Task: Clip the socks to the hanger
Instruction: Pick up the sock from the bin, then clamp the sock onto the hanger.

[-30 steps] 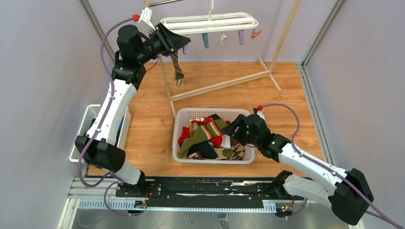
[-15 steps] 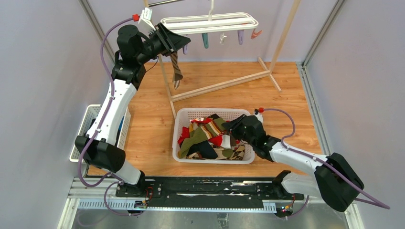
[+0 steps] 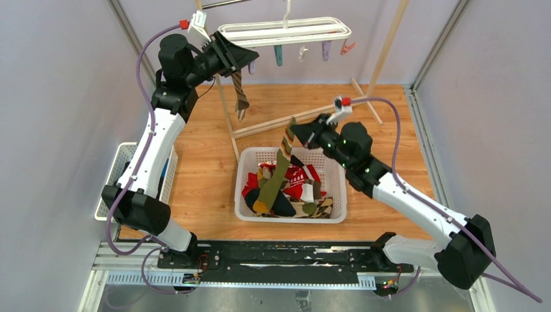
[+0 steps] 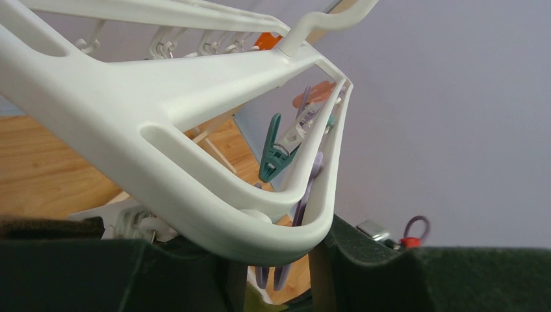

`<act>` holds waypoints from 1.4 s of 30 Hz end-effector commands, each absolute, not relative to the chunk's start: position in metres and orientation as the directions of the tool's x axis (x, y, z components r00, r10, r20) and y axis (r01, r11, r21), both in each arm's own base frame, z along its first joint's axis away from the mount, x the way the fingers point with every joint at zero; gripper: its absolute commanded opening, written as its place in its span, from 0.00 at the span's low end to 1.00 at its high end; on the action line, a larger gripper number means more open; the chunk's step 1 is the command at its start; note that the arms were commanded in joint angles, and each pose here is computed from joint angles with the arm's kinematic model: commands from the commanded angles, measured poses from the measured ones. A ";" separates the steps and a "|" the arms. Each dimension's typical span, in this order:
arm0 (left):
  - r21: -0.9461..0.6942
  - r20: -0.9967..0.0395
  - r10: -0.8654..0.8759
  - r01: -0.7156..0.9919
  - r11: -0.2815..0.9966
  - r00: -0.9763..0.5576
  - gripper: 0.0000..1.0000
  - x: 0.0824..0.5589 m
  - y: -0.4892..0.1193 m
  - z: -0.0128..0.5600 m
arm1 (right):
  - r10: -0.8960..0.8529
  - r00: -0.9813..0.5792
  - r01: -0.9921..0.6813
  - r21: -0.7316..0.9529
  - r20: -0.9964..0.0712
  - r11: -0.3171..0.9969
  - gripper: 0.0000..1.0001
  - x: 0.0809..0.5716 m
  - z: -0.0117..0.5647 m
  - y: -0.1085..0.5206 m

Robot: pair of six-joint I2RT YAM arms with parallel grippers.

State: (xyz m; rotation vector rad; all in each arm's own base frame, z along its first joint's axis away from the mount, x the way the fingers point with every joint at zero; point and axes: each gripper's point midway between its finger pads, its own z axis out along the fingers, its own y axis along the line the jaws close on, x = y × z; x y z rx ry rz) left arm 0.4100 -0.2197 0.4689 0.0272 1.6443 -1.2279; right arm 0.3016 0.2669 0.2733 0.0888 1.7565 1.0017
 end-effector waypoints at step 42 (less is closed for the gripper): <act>-0.715 -0.685 -0.501 0.621 0.321 -0.529 0.00 0.383 -0.224 0.486 | 0.422 -0.249 -0.958 0.287 -0.872 0.027 0.00 0.355 0.457 0.366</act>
